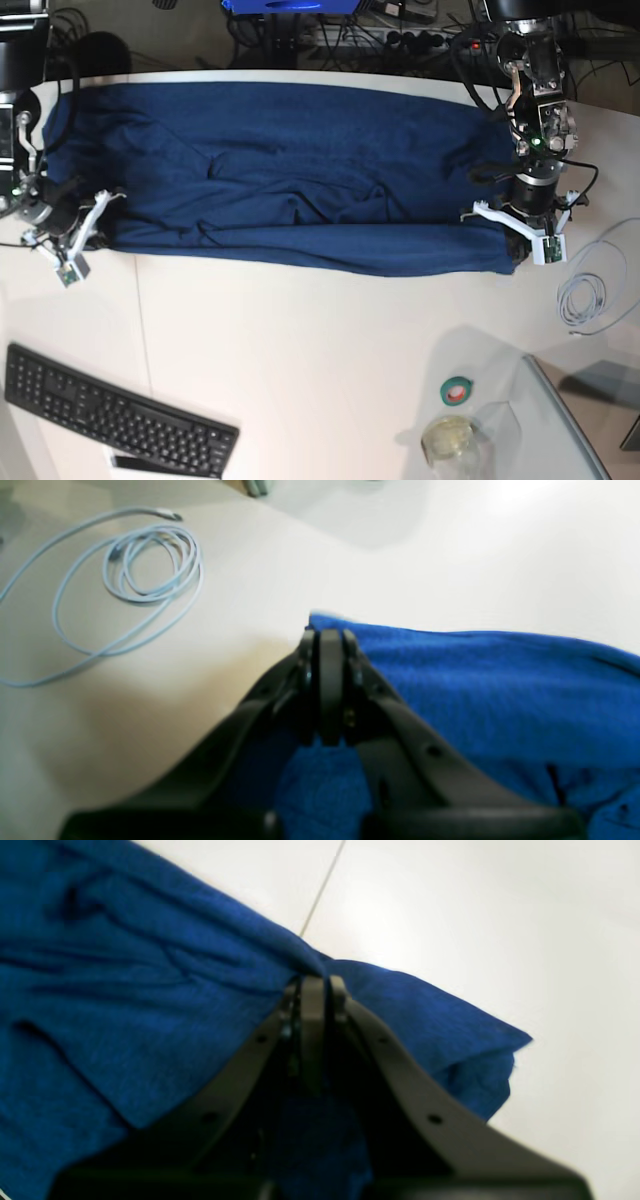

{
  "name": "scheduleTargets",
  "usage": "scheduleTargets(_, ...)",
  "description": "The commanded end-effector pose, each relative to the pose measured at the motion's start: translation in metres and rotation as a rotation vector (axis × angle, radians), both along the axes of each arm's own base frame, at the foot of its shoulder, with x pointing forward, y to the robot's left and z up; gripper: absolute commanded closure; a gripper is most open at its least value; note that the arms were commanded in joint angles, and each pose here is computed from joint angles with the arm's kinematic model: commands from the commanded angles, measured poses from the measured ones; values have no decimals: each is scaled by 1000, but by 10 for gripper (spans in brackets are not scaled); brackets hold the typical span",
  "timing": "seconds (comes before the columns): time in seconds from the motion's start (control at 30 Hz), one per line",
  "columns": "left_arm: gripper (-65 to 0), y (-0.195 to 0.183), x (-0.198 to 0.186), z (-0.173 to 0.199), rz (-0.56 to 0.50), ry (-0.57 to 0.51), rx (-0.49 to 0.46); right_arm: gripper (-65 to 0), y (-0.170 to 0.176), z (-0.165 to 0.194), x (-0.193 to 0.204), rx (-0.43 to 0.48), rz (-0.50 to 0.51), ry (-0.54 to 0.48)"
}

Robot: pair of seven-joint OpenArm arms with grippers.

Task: Layout the t-shirt on the table in an organized manner, then fold the t-shirt properly
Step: 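Lift the hem with both grippers and fold it over onto the collar edge, then release and move the left gripper to the folded shirt's corner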

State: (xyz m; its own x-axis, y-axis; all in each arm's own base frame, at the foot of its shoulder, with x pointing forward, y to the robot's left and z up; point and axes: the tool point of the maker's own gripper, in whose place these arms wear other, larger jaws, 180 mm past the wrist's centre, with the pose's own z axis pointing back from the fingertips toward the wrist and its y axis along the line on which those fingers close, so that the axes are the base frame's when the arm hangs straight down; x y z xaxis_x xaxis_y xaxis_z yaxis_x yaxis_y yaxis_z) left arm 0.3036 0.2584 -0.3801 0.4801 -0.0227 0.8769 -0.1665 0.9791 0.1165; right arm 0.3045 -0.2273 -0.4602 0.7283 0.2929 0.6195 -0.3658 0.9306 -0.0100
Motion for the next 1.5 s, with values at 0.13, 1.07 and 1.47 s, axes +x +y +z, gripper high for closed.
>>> scheduleTargets(0.13,0,2,-2,6,-10,-21,14,-8,0,5,-11,-18,12,8)
scheduleTargets(1.07,0,-21,-35,-31,-98,97,2,-8,17,-21,-58,15,15,91)
scheduleTargets(1.47,0,-19,-52,-72,-87,210,-19,-8,17,-22,-59,15,16,95)
